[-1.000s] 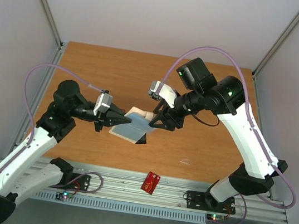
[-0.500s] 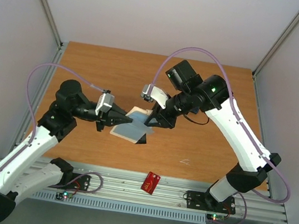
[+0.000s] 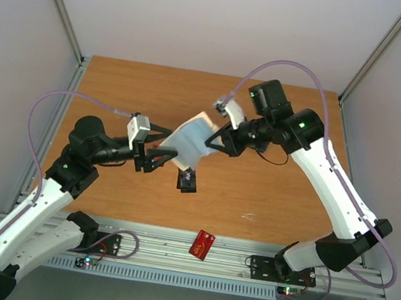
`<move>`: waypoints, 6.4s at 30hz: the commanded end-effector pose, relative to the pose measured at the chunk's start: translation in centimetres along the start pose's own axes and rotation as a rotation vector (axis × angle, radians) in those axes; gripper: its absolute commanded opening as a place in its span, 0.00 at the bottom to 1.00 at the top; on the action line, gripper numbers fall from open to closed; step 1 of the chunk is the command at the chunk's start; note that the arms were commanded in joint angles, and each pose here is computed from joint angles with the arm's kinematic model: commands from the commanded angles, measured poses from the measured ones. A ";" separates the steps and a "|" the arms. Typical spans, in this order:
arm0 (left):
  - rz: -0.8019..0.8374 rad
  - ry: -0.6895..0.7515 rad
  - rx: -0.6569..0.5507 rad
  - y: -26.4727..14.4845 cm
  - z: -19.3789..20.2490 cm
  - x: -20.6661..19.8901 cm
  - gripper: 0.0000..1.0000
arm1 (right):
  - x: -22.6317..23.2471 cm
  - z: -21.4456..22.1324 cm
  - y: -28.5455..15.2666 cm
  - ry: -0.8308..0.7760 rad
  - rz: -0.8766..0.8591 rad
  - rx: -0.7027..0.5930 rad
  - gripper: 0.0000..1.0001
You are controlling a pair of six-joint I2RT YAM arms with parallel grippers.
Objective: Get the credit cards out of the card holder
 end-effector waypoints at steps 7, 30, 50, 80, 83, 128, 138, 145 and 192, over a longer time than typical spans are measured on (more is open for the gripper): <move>-0.190 -0.207 -0.034 -0.3 0.5 2.4 0.81 | -5.1 -4.6 -6.8 0.500 0.115 -0.480 0.01; -0.283 -0.307 -0.185 -1.9 -2.7 3.9 0.99 | 5.2 -4.0 -5.8 0.097 -0.409 -0.267 0.01; -0.039 -0.262 -0.269 -0.4 -5.8 1.7 0.17 | 5.3 -3.8 -2.1 0.049 -0.406 -0.224 0.01; -0.231 -0.413 -0.325 -3.3 -3.1 4.1 0.00 | 3.9 -7.4 -0.1 0.029 -0.304 -0.265 0.20; -0.245 -0.422 -0.322 -3.4 -2.9 4.3 0.00 | 4.1 -7.2 1.1 0.029 -0.293 -0.235 0.23; -0.369 -0.383 -0.217 -3.4 -0.4 5.6 0.00 | 5.2 -4.9 -0.4 -0.167 -0.118 -0.243 0.41; -0.493 -0.534 -0.207 -4.0 0.4 7.4 0.00 | 4.3 -5.8 3.6 -0.068 -0.146 -0.198 0.52; -0.466 -0.532 -0.230 -3.9 -0.2 7.2 0.00 | 3.3 -6.6 5.7 -0.024 -0.095 -0.197 0.60; -0.276 -0.458 -0.183 -3.1 0.4 6.4 0.99 | 2.5 -6.1 1.9 0.050 -0.025 -0.263 0.01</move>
Point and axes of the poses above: each gripper's point midway between its finger pads, its own y axis out along the fingers, its own x axis along the line the jaws close on, z = x × y, the point moved 3 cm from there along -y, back along the fingers, and after that the axes turned 14 degrees about y, right-handed, at the moved point
